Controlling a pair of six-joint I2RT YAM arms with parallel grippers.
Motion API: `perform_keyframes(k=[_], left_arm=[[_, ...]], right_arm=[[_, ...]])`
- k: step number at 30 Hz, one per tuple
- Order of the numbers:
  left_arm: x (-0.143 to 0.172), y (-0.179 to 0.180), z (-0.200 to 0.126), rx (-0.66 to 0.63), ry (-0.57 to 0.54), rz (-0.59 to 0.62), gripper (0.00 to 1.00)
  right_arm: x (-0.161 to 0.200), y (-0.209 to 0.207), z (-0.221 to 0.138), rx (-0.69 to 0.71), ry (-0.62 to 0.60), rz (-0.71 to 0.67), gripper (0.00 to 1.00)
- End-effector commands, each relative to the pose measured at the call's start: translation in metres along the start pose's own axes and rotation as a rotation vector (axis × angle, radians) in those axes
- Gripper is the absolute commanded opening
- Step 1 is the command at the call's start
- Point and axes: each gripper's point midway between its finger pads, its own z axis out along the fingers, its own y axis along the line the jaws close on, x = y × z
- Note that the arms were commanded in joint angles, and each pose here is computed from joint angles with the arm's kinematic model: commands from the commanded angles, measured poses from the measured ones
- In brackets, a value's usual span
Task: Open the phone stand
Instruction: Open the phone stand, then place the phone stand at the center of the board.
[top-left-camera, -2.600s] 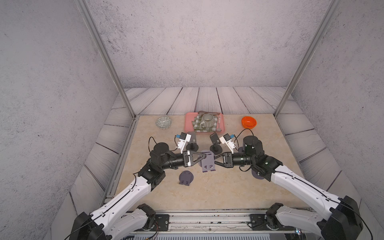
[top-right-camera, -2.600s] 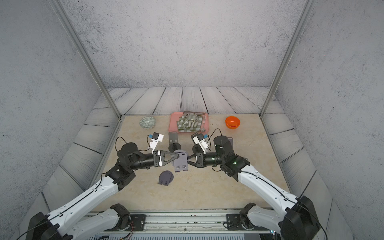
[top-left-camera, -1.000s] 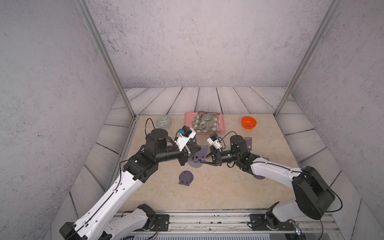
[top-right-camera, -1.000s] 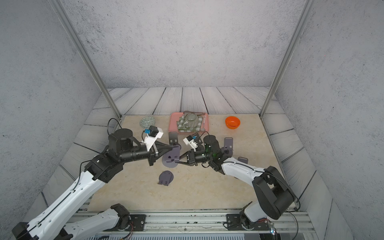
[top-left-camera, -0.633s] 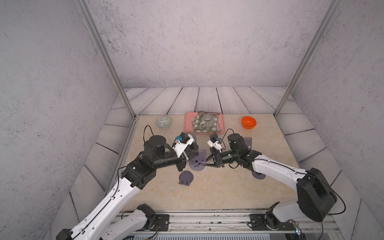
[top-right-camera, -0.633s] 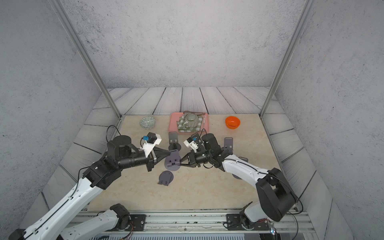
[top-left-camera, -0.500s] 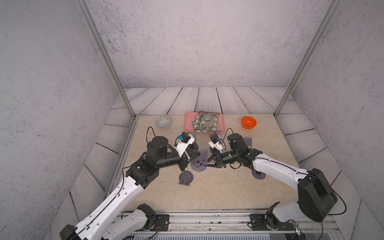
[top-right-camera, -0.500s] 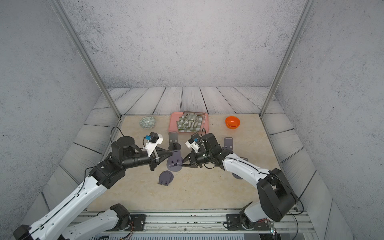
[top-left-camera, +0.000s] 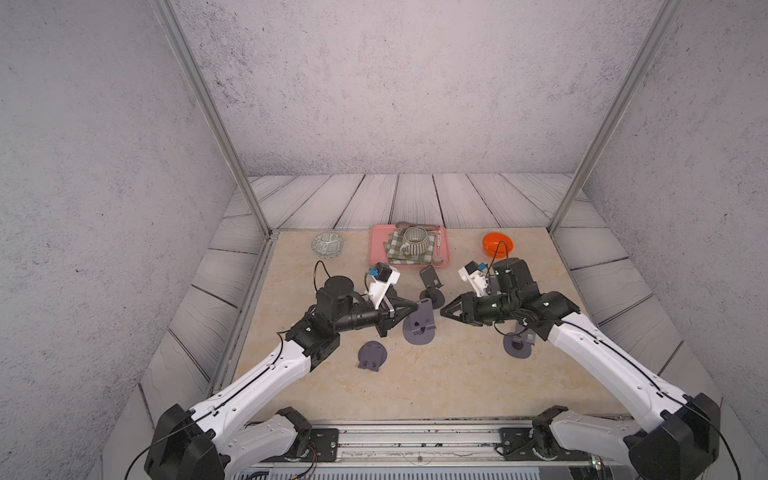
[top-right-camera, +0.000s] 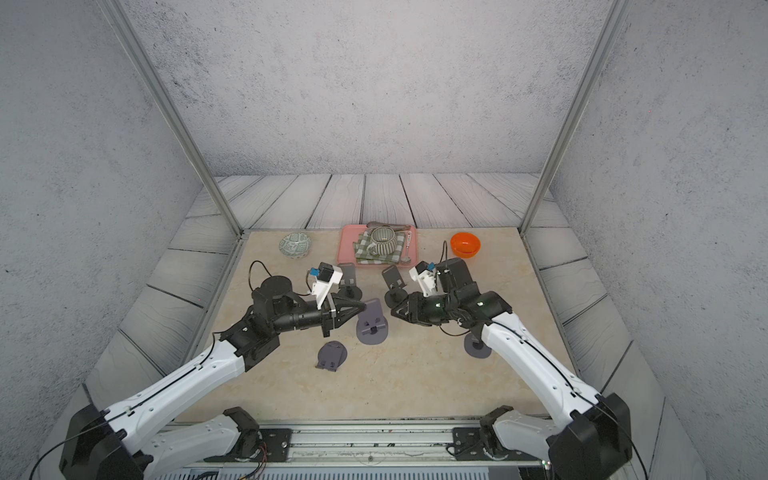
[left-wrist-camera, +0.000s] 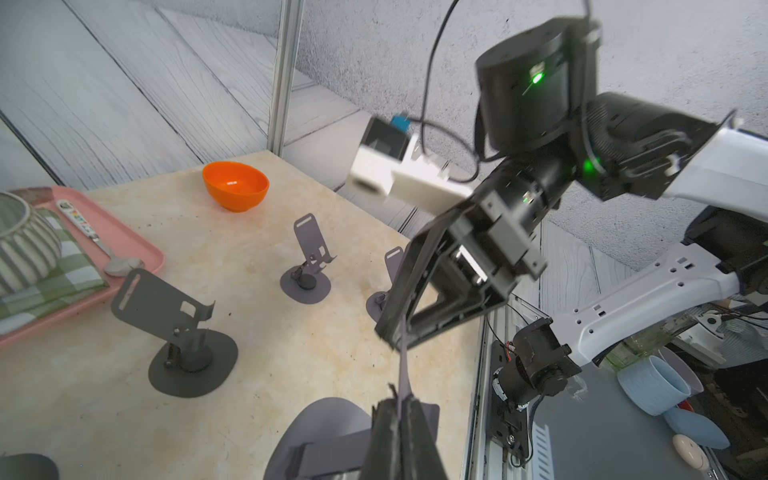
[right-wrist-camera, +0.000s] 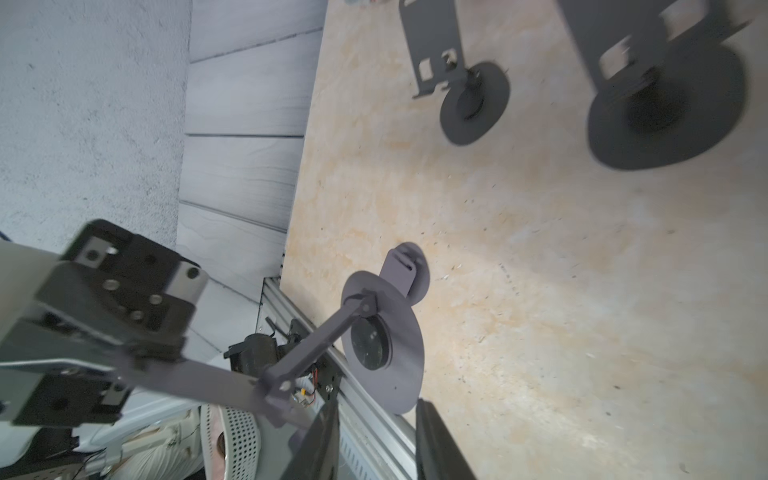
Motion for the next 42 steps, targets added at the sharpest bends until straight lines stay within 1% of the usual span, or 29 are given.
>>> perform_keyframes(k=[1, 5, 10, 15, 21, 25, 26, 27, 30, 32, 34, 37, 40, 42], left_arm=[[-0.001, 0.000, 0.013, 0.021, -0.017, 0.009, 0.00], [0.017, 0.010, 0.040, 0.005, 0.039, -0.002, 0.00], [0.040, 0.022, 0.081, 0.029, 0.044, -0.032, 0.00], [0.056, 0.035, 0.121, 0.066, 0.078, -0.041, 0.00], [0.072, 0.049, 0.152, 0.104, 0.140, -0.038, 0.00], [0.080, 0.056, 0.165, 0.119, 0.175, -0.042, 0.00], [0.083, 0.059, 0.166, 0.116, 0.185, -0.042, 0.00], [0.086, 0.061, 0.168, 0.112, 0.195, -0.040, 0.04], [0.089, 0.071, 0.165, 0.079, 0.199, -0.057, 0.25], [0.087, 0.077, 0.158, 0.050, 0.184, -0.069, 0.36], [0.080, 0.083, 0.149, 0.017, 0.166, -0.072, 0.43], [0.067, 0.086, 0.134, -0.027, 0.152, -0.073, 0.48], [0.047, 0.085, 0.112, -0.054, 0.170, -0.095, 0.49], [0.036, 0.085, 0.092, -0.117, 0.195, -0.085, 0.48]], right_arm=[[-0.001, -0.012, -0.025, 0.124, -0.046, -0.071, 0.36], [0.000, -0.024, -0.041, 0.177, -0.086, -0.073, 0.35], [-0.001, -0.040, -0.053, 0.214, -0.145, -0.043, 0.33], [0.004, -0.040, -0.063, 0.152, -0.176, -0.013, 0.33], [0.015, -0.048, -0.066, 0.172, -0.174, 0.001, 0.33], [0.013, -0.051, -0.063, 0.167, -0.170, 0.012, 0.33], [0.013, -0.052, -0.061, 0.165, -0.166, 0.014, 0.33], [0.012, -0.052, -0.060, 0.158, -0.166, 0.016, 0.33], [0.009, -0.046, -0.056, 0.120, -0.160, 0.011, 0.33], [0.007, -0.043, -0.056, 0.104, -0.162, 0.001, 0.33], [0.004, -0.042, -0.057, 0.106, -0.173, -0.006, 0.33], [0.003, -0.042, -0.058, 0.107, -0.179, -0.017, 0.33], [0.001, -0.039, -0.057, 0.094, -0.173, -0.041, 0.33], [0.000, -0.039, -0.057, 0.101, -0.166, -0.052, 0.33]])
